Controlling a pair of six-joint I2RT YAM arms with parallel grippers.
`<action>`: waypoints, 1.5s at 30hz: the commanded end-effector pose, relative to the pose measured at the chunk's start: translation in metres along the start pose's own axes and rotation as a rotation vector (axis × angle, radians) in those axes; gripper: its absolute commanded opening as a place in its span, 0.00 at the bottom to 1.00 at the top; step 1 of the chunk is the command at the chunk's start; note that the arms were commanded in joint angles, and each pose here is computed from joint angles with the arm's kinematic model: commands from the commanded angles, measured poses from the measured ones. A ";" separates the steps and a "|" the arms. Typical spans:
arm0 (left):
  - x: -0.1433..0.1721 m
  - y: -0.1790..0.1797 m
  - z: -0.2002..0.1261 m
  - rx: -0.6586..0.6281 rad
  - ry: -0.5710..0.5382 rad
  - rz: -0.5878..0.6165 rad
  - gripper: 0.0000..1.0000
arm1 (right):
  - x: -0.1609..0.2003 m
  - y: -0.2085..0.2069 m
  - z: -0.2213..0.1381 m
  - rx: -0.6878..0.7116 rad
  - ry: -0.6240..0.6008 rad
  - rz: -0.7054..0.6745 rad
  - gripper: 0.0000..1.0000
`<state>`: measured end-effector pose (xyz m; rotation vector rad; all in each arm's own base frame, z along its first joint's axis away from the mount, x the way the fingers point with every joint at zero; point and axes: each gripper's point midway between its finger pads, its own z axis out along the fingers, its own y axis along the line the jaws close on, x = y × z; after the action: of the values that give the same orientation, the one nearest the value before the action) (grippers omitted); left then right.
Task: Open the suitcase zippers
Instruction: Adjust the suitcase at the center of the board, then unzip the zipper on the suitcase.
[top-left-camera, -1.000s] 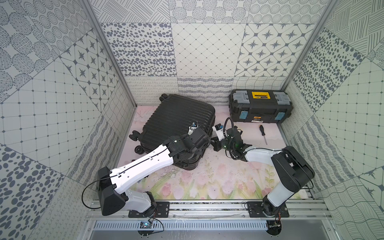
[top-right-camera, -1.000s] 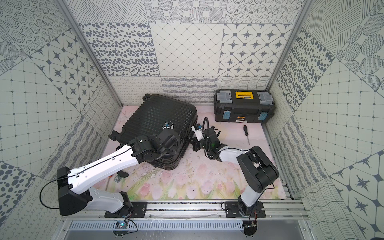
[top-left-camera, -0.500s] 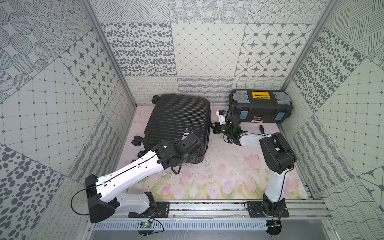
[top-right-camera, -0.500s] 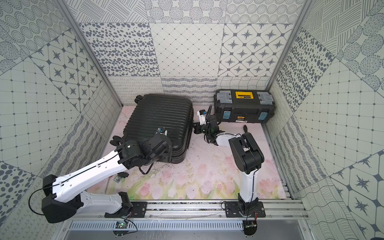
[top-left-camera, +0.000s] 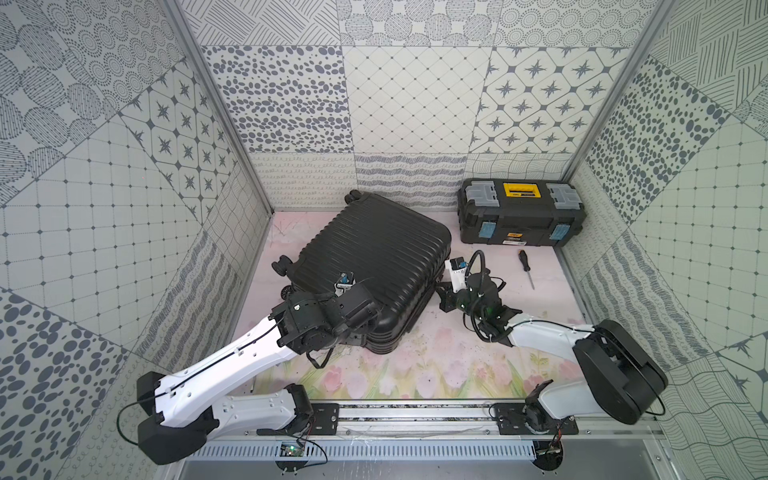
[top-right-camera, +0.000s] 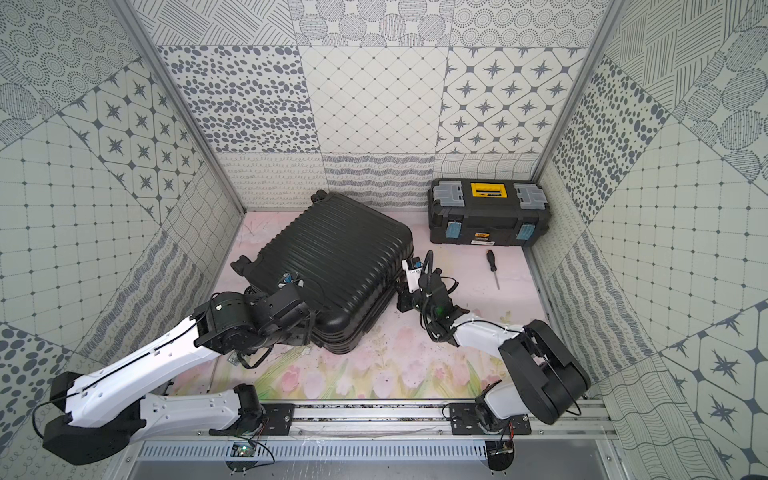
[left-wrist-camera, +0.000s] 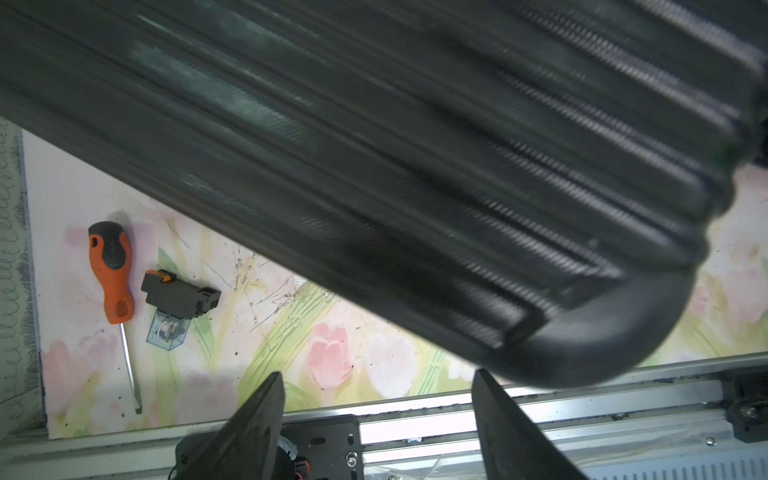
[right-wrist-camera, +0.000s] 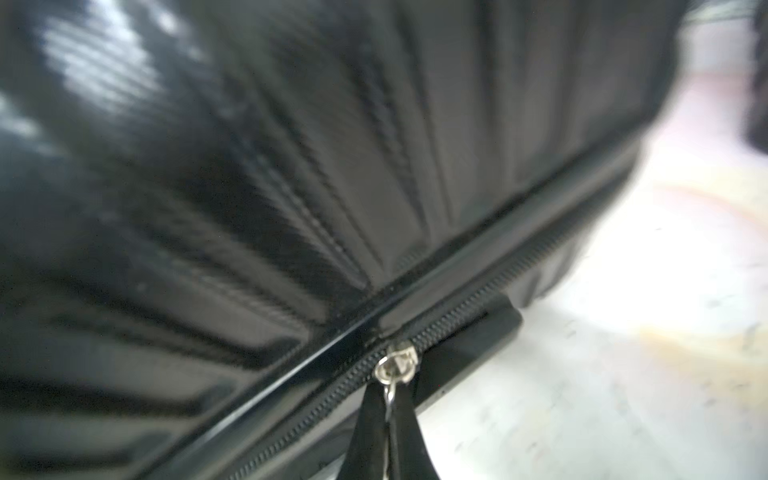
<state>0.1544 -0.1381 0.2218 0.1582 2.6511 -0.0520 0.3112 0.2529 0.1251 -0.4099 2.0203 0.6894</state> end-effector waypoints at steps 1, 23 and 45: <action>0.021 0.051 0.002 -0.201 0.035 -0.013 0.74 | -0.010 0.058 -0.021 -0.124 -0.095 -0.074 0.00; -0.154 0.142 0.073 -0.195 -0.075 -0.579 0.79 | 0.018 0.216 0.013 -0.407 -0.046 -0.168 0.00; -0.009 0.071 0.066 0.231 -0.230 -1.244 0.75 | -0.017 0.195 0.070 -0.425 -0.096 -0.011 0.00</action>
<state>0.1893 -0.0492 0.1729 -1.0007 2.3500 -0.4142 0.2459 0.4393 0.1265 -0.7518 1.8916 0.9674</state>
